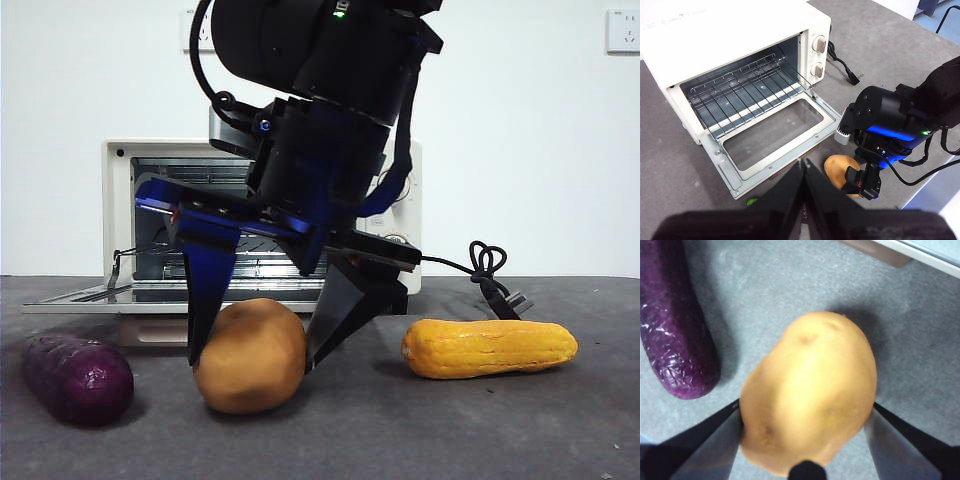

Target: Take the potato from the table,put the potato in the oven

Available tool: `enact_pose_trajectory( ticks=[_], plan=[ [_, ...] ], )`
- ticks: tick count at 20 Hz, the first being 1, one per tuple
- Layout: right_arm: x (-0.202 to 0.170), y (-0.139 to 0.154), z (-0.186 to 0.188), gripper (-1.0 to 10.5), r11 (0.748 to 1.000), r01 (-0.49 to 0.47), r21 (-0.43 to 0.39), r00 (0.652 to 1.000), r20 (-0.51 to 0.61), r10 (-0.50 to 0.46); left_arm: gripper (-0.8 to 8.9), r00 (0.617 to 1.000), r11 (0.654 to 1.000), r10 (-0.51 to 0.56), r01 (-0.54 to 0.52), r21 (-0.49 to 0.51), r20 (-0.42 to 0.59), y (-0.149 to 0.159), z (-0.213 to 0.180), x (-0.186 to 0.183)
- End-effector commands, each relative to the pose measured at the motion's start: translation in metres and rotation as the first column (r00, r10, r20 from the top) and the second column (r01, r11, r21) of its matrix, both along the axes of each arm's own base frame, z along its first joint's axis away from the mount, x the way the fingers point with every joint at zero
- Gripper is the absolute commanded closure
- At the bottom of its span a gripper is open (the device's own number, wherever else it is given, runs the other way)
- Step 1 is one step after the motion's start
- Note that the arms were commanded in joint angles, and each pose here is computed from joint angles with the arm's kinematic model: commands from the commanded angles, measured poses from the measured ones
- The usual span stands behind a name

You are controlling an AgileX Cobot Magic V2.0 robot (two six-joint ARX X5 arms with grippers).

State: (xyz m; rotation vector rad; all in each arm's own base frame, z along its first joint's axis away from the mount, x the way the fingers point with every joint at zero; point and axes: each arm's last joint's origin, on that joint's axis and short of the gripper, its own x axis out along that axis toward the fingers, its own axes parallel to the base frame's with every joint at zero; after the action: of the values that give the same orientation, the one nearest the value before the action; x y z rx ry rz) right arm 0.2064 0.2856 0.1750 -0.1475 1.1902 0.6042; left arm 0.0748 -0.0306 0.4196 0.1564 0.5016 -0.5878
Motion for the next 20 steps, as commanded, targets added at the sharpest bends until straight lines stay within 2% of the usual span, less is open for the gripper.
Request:
enact_pose_trajectory(
  ticks=[1,4,7,9,11,16,20],
  plan=[
    [-0.001,0.000,0.002,9.6,1.000,-0.004,-0.002,1.000,0.004,0.004,8.21,1.000,1.000,0.003,-0.003,-0.003,-0.002,0.000,-0.001,0.000],
    [-0.008,-0.004,0.026,9.6,0.998,-0.044,0.040,0.998,0.056,0.042,8.21,1.000,1.000,0.002,-0.002,-0.001,-0.002,0.000,-0.001,-0.001],
    [-0.013,-0.012,0.060,9.6,0.991,-0.083,0.105,0.982,0.175,0.064,8.21,1.000,1.000,0.001,-0.001,0.002,-0.001,0.000,-0.001,-0.001],
    [-0.006,-0.019,0.079,9.6,0.989,-0.074,0.130,0.949,0.314,0.030,8.21,1.000,1.000,0.001,-0.001,0.002,-0.001,0.000,-0.001,-0.001],
    [0.013,-0.027,0.088,9.6,0.982,-0.040,0.186,0.926,0.375,-0.033,8.21,1.000,1.000,0.000,0.000,0.002,-0.002,0.000,-0.001,-0.001],
    [0.066,-0.047,0.079,9.6,0.960,0.080,0.269,0.884,0.425,-0.193,8.21,1.000,1.000,0.000,0.000,0.008,-0.023,0.001,-0.003,-0.002],
    [0.103,-0.050,0.071,9.6,0.946,0.130,0.298,0.880,0.404,-0.248,8.21,1.000,1.000,0.000,0.000,0.007,-0.023,0.001,-0.003,-0.002]
  ],
)
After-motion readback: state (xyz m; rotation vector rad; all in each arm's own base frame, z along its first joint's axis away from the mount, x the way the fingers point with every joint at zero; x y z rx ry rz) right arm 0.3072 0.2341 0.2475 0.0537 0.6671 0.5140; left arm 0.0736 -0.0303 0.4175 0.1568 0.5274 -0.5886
